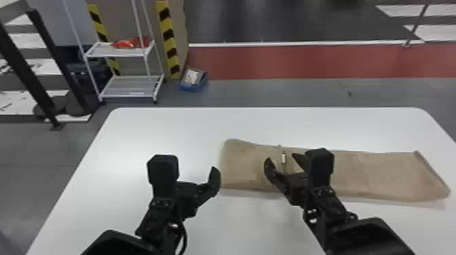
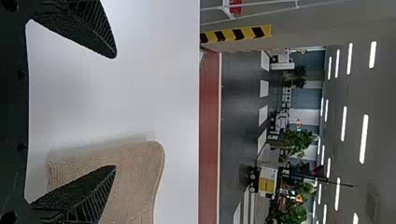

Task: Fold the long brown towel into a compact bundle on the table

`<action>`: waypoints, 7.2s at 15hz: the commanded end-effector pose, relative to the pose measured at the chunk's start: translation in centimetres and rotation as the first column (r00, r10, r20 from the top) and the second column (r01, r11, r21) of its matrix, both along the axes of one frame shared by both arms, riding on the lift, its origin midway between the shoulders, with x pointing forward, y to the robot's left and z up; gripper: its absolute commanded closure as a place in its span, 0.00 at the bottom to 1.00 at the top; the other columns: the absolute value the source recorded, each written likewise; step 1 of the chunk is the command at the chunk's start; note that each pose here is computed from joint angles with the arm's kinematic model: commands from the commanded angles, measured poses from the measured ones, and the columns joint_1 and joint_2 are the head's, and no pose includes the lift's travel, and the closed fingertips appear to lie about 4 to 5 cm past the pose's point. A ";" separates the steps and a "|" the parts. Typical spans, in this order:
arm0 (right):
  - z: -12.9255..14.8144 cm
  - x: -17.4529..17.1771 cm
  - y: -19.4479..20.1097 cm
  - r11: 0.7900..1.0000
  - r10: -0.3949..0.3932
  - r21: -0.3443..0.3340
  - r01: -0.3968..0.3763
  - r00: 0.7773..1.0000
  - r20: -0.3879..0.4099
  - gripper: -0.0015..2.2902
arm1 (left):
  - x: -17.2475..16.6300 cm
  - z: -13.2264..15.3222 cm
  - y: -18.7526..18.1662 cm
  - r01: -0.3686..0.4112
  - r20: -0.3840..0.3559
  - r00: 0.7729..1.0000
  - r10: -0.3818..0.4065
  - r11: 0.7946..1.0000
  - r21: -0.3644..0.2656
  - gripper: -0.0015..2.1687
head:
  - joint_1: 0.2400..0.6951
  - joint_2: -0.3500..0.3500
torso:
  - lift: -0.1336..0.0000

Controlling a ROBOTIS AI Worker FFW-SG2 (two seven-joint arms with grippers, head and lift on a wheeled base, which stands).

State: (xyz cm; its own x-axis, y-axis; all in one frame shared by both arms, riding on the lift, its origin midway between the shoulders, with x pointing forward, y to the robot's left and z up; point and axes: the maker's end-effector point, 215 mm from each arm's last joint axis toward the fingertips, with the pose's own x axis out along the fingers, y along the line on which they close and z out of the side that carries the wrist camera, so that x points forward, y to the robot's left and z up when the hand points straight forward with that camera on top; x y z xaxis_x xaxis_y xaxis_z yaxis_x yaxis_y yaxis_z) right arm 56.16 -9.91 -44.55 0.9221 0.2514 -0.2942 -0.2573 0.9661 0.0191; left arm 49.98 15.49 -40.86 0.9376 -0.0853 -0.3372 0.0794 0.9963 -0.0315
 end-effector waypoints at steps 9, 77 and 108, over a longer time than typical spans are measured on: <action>-3.0 0.4 0.5 0.999 0.015 -0.033 -0.018 0.996 -0.088 0.28 | -0.7 -0.9 0.3 -0.002 -0.019 1.000 0.002 1.000 0.000 0.01 | 1.00 0.59 | 0.18; 2.3 -1.9 -37.9 0.933 -0.359 -0.082 0.350 0.909 -0.211 0.00 | -3.8 0.0 0.3 -0.011 0.014 1.000 0.010 0.999 0.047 0.01 | 1.00 0.02 | 0.18; 3.3 -13.3 -40.2 0.816 -0.574 -0.017 0.577 0.815 0.078 0.03 | 1.2 -5.7 -25.7 0.428 0.013 0.900 -0.437 0.876 -0.224 0.16 | 1.00 0.00 | 0.18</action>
